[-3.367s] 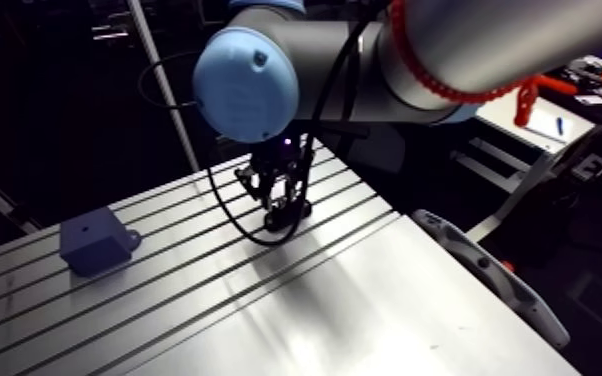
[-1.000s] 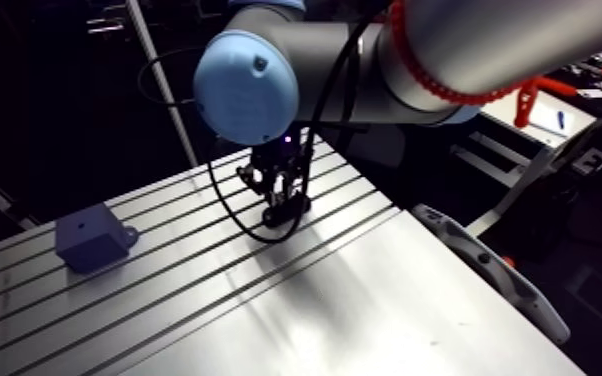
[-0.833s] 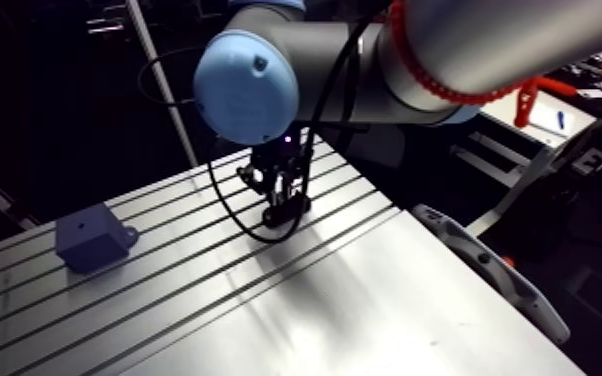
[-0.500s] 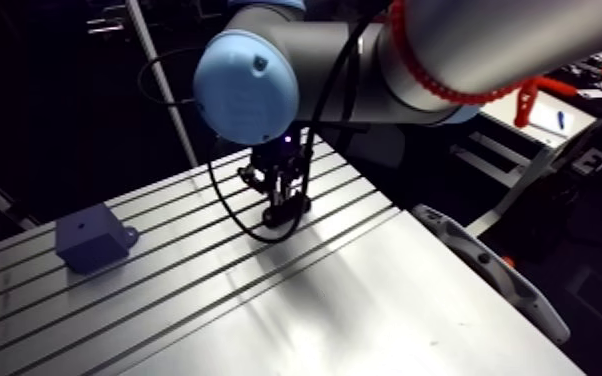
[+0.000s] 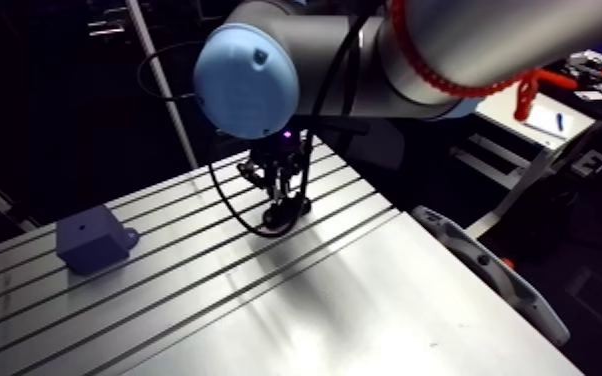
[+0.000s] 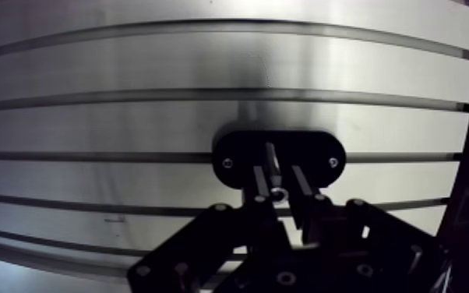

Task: Pick up the M10 bolt and insert it into the hole until fully seated.

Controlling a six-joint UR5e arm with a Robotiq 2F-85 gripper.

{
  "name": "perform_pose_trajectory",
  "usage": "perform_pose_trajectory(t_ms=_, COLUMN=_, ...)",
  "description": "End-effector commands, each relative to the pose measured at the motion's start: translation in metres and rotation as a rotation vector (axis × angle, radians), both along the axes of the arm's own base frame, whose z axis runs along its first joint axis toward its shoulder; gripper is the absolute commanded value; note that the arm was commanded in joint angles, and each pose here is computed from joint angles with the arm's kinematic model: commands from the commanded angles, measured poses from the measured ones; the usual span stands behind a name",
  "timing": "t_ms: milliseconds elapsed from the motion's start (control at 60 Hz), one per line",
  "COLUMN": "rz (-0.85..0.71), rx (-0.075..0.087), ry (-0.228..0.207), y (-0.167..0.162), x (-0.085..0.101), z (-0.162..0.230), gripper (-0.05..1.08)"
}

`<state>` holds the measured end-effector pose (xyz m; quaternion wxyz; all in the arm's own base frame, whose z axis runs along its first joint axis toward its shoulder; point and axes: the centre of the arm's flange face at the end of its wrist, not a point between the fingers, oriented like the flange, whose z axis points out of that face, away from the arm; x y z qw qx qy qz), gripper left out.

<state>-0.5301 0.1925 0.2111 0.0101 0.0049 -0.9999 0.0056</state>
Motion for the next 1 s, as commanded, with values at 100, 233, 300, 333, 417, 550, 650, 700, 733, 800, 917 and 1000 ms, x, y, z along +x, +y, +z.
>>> perform_pose_trajectory(t_ms=100, rz=-0.003, rx=0.013, ry=0.039, y=-0.003, x=-0.006, z=0.023, gripper=1.02)
perform_pose_trajectory(t_ms=233, rz=-0.003, rx=0.004, ry=0.057, y=-0.006, x=-0.009, z=0.035, gripper=1.07)
perform_pose_trajectory(t_ms=300, rz=-0.004, rx=0.001, ry=0.061, y=-0.008, x=-0.01, z=0.043, gripper=1.08)
perform_pose_trajectory(t_ms=333, rz=-0.006, rx=0.0, ry=0.06, y=-0.008, x=-0.01, z=0.048, gripper=1.08)
perform_pose_trajectory(t_ms=417, rz=-0.011, rx=-0.003, ry=0.058, y=-0.013, x=-0.015, z=0.064, gripper=1.08)
perform_pose_trajectory(t_ms=550, rz=-0.045, rx=-0.009, ry=0.038, y=-0.026, x=-0.028, z=0.1, gripper=1.08)
perform_pose_trajectory(t_ms=650, rz=-0.052, rx=-0.021, ry=0.01, y=-0.04, x=-0.037, z=0.113, gripper=1.08)
perform_pose_trajectory(t_ms=700, rz=-0.044, rx=-0.032, ry=-0.022, y=-0.061, x=-0.046, z=0.123, gripper=1.08)
perform_pose_trajectory(t_ms=733, rz=-0.031, rx=-0.033, ry=-0.035, y=-0.072, x=-0.05, z=0.128, gripper=1.08)
perform_pose_trajectory(t_ms=800, rz=-0.012, rx=-0.024, ry=-0.047, y=-0.089, x=-0.058, z=0.138, gripper=1.08)
perform_pose_trajectory(t_ms=917, rz=-0.016, rx=-0.005, ry=-0.06, y=-0.117, x=-0.076, z=0.154, gripper=1.08)
perform_pose_trajectory(t_ms=1000, rz=0.013, rx=0.005, ry=-0.073, y=-0.142, x=-0.087, z=0.161, gripper=1.08)
